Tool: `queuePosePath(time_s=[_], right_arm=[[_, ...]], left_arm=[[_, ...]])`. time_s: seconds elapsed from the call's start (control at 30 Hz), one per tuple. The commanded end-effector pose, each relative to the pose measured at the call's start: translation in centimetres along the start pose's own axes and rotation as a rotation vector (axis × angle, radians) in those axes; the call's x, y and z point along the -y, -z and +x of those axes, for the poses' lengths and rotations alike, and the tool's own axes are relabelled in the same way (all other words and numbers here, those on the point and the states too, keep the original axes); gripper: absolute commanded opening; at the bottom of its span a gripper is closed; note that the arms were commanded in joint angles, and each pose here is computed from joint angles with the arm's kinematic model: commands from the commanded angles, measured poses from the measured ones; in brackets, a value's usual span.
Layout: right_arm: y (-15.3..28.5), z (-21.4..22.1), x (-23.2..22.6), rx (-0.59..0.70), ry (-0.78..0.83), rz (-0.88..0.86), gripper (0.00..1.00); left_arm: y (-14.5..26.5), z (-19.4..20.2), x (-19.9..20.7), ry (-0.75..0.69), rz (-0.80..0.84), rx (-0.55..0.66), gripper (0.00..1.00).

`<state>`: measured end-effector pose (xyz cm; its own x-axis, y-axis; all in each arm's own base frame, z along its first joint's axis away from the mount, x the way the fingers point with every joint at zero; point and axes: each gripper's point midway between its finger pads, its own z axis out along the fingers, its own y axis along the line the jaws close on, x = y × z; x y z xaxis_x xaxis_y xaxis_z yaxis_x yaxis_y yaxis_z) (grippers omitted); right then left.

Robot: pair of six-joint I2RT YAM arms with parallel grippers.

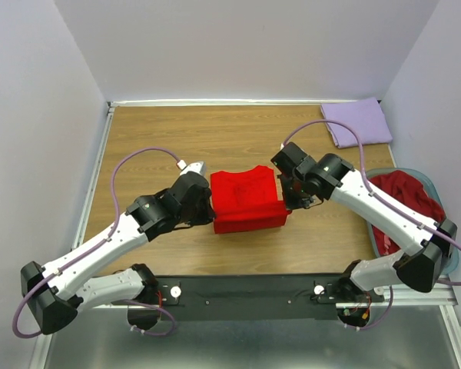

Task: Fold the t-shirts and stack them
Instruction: Fold the tshirt

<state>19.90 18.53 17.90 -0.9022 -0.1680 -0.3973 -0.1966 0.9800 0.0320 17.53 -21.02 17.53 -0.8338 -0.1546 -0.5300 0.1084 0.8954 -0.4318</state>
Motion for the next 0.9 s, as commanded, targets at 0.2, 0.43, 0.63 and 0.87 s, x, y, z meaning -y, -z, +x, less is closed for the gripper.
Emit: queuePosePath(time_s=[0.2,0.43,0.63,0.87], right_arm=[[-0.8,-1.9,1.8,-0.017,0.059,0.026,0.01],[-0.6,-1.9,0.3,-0.040,0.083,-0.057,0.01],[-1.1,-2.3,0.5,-0.041,0.104,-0.053,0.00],[-2.9,-4.8,1.0,-0.023,0.092,-0.061,0.00]], left_arm=[[-0.8,-1.1,-1.7,-0.058,-0.042,0.020,0.00],[0.3,-1.2,-2.3,-0.026,-0.052,0.043,0.00],[0.3,-1.6,-3.2,-0.014,-0.068,0.077,0.00],[-2.4,-4.5,-4.5,-0.052,-0.128,0.108,0.00]])
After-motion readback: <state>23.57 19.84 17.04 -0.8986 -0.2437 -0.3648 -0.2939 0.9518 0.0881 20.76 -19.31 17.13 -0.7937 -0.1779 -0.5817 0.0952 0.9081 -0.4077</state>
